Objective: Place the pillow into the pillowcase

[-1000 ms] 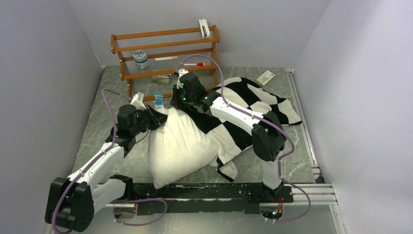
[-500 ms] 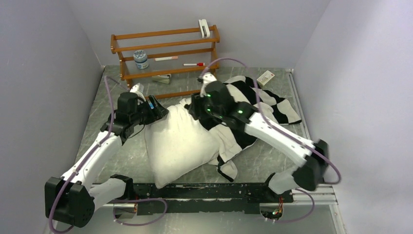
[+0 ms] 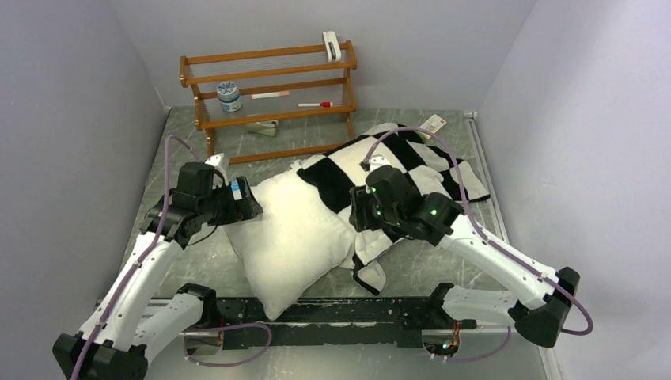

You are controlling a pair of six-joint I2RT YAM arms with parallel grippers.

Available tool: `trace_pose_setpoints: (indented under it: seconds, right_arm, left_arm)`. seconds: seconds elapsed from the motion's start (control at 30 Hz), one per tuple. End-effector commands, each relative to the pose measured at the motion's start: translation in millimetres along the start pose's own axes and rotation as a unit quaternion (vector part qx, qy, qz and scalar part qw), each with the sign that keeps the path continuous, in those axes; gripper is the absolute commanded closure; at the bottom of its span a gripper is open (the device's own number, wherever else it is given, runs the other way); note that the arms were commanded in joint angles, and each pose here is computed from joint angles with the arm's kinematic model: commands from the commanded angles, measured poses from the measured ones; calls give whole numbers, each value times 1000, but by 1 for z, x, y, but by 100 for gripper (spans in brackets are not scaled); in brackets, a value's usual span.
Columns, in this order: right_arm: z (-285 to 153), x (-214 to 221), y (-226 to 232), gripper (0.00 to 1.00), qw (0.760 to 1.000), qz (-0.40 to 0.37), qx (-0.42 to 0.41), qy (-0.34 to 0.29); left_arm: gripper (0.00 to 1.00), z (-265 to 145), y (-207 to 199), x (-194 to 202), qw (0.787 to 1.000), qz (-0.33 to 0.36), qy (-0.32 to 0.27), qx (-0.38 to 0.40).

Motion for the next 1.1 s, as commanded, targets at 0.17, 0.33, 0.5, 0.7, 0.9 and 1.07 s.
trace_pose_setpoints:
  seconds: [0.17,0.33,0.5,0.7,0.9,1.07]
  right_arm:
    - [0,52,6,48,999,23,-25,42]
    - [21,59,-5,48,999,6,16,38]
    - [36,54,1,54,1000,8,8,24]
    - [40,66,-2,54,999,4,23,47]
    - [22,83,4,47,996,-14,44,82]
    - [21,102,8,47,992,-30,62,104]
  left_arm:
    - [9,-40,7,39,998,-15,64,-10]
    - [8,-35,2,72,992,-52,96,57]
    - [7,-17,-15,93,972,-134,111,161]
    - [7,10,-19,96,957,-182,111,195]
    - [11,34,-26,93,960,-170,110,193]
    - [66,44,-44,84,959,-158,102,211]
Point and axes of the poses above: each gripper's point midway between its finger pads, its own z axis out along the fingers, its own y axis along the line the jaws close on, x = y × z, the point moved 3 cm from there along -z, back along the fingers, and after that the axes turned 5 degrees about -z, right-handed, at the moved point
